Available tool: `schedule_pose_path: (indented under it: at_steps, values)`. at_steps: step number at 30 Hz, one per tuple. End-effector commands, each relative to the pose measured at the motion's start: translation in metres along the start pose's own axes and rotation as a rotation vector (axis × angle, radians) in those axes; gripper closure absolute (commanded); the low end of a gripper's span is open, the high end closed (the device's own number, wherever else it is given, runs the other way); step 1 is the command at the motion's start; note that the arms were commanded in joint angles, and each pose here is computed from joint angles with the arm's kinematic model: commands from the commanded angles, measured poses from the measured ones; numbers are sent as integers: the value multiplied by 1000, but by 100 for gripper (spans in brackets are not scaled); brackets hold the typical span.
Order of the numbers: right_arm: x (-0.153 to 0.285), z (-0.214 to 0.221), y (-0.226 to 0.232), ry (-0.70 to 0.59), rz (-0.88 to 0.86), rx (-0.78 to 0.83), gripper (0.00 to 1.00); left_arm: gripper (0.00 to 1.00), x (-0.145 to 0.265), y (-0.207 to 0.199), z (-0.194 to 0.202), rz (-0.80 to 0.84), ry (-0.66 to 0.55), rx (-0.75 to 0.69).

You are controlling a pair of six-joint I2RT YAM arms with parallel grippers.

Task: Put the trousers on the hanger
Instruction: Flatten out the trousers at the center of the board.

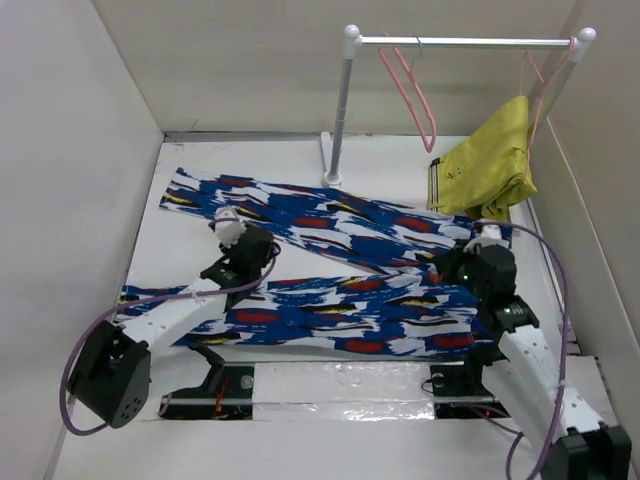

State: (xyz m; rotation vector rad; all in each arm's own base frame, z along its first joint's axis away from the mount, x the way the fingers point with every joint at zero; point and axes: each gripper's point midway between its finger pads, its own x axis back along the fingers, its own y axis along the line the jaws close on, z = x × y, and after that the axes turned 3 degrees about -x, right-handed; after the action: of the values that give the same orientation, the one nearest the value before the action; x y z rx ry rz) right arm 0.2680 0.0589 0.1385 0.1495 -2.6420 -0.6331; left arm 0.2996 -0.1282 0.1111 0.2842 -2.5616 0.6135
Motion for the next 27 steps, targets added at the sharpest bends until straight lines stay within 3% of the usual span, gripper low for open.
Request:
schedule_pose_path:
  at_steps: [1,6,9,13,20,27]
  values:
    - [0,34,61,106,-254,92,100,61,-8,51,9,-164,42,141]
    - [-13,64,131,190,-393,307,99,61,-15,98,6,-307,87,284]
    - [-23,75,157,213,-426,406,97,61,-8,143,-16,-489,-35,353]
    - [-27,78,176,223,-498,428,97,59,-5,176,-44,-622,-108,443]
    - [-11,68,179,155,-550,389,85,60,8,241,-67,-872,-61,484]
    - [4,53,175,85,-563,369,75,54,-6,270,-45,-943,74,455]
